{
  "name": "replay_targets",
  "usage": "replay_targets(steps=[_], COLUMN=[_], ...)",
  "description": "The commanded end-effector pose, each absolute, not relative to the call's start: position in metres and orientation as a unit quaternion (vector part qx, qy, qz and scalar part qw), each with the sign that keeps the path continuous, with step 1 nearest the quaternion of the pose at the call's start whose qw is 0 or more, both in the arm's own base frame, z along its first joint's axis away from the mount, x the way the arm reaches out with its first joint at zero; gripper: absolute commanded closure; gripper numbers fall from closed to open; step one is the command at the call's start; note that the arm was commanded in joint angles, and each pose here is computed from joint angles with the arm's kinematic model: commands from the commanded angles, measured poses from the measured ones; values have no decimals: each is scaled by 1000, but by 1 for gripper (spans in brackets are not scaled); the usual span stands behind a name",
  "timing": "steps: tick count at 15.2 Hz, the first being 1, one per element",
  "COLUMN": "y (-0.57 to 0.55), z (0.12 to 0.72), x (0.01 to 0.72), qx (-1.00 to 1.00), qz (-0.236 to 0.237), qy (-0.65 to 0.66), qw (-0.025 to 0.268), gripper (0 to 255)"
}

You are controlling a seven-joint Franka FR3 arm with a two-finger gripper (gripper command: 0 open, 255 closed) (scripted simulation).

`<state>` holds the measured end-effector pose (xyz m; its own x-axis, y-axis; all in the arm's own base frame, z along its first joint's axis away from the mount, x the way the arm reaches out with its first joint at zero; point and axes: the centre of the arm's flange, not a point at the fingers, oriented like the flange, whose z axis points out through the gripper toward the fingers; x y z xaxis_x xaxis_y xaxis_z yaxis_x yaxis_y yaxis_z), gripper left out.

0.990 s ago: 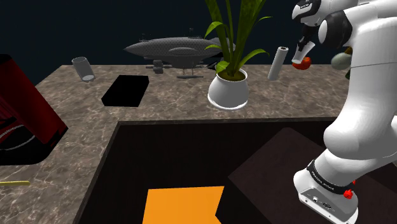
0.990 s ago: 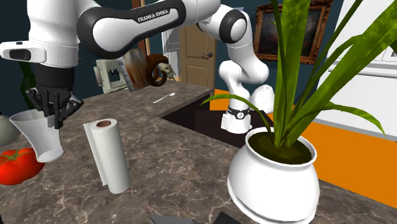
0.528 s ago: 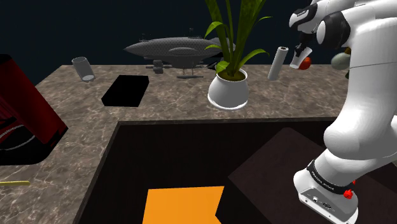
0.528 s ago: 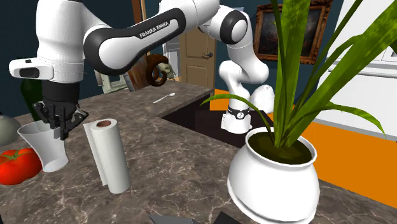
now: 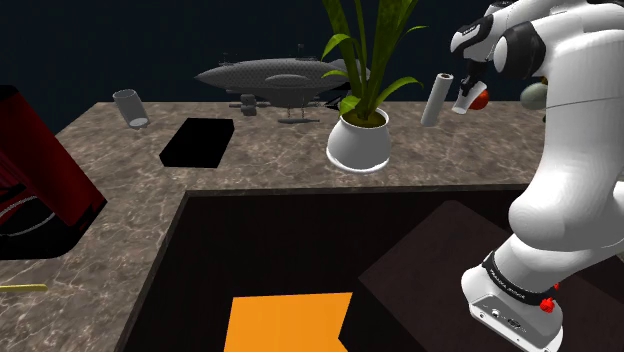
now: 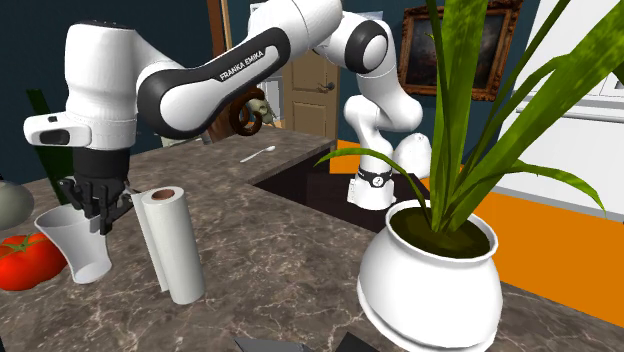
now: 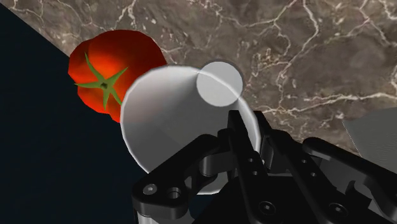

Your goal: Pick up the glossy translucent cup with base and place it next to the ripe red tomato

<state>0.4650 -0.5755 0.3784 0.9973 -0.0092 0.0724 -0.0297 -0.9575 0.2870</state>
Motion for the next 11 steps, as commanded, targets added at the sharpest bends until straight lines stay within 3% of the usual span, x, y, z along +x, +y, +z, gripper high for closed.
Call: replay_targets(steps=[1,4,5,11], y=[-575,-575,-575,-572], z=[378,378,378,391], x=[465,465,465,464], qx=[989,989,989,989], qz=[35,35,35,35], qy=[-10,-10,-10,-10], qw=[146,146,146,146], gripper=[255,255,0,0])
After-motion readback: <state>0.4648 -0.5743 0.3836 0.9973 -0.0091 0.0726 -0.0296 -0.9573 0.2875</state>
